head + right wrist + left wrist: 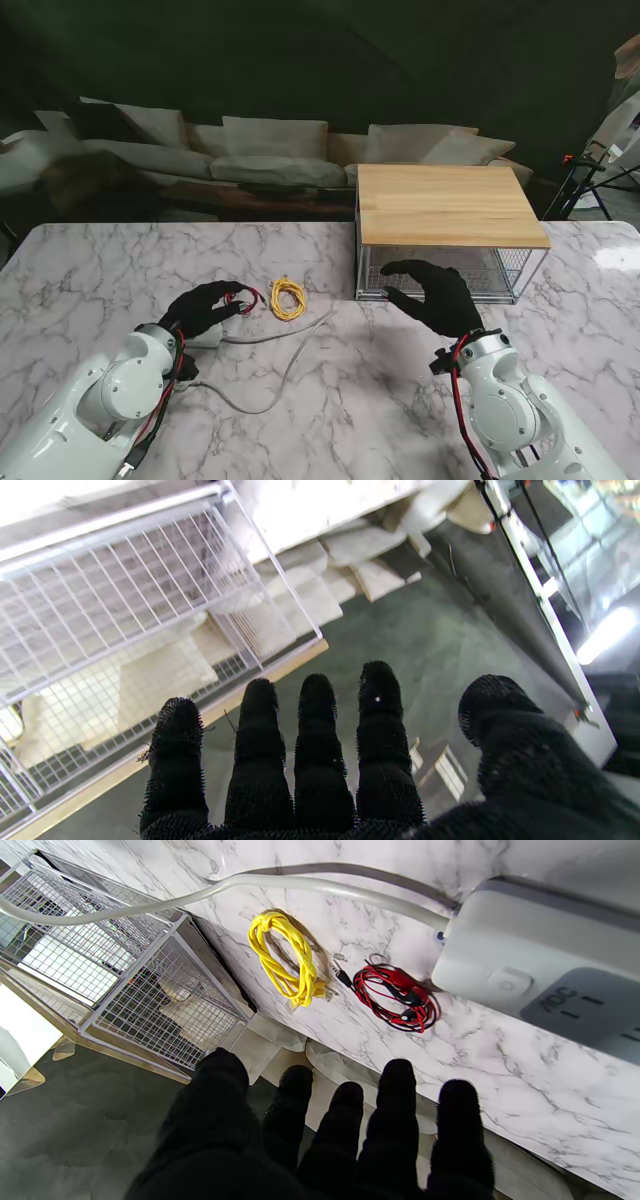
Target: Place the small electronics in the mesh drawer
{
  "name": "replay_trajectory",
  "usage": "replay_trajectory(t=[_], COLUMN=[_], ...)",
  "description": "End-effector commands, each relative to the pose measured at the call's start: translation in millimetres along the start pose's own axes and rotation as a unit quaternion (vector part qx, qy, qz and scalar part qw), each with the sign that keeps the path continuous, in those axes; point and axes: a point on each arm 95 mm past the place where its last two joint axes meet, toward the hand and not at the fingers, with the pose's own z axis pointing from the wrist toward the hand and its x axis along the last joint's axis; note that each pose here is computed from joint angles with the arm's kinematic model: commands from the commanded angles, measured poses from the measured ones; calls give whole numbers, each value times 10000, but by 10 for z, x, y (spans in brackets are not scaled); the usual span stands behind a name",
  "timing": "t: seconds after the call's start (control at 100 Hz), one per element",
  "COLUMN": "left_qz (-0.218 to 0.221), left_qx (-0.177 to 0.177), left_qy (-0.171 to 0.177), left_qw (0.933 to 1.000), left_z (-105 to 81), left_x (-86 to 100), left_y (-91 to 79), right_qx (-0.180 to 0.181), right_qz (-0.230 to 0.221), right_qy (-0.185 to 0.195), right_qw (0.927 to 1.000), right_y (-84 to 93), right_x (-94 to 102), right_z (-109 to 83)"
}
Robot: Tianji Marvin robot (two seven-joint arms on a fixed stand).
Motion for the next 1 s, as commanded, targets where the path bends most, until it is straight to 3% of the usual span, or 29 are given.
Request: replay_trajectory(t=[0.0,0.15,0.36,0.58,0.99], left_qz=[-37,-69,-50,-15,-2], left_qx=[-77,-97,-107,-125,-149], left_qy=[-9,-3,26,32,77], left_qw=[10000,9999,9999,9999,9999], left_z=[2,16,10,9,5], left_x=[-2,16,50,55,64], left_y=[20,19,19,29,51], right_qx=[108,456,986,1043,1002], right_qz=[-151,-451,-748,-895,-1903], right_qy=[-88,-325,-681,-657,-542], right_qw=[9998,9974,9900,9883,9751], right_y=[24,55,-42,-110,-112], right_x=[-19,-106,-314,-465,-683], right_z=[-79,-167,-215,-121,218])
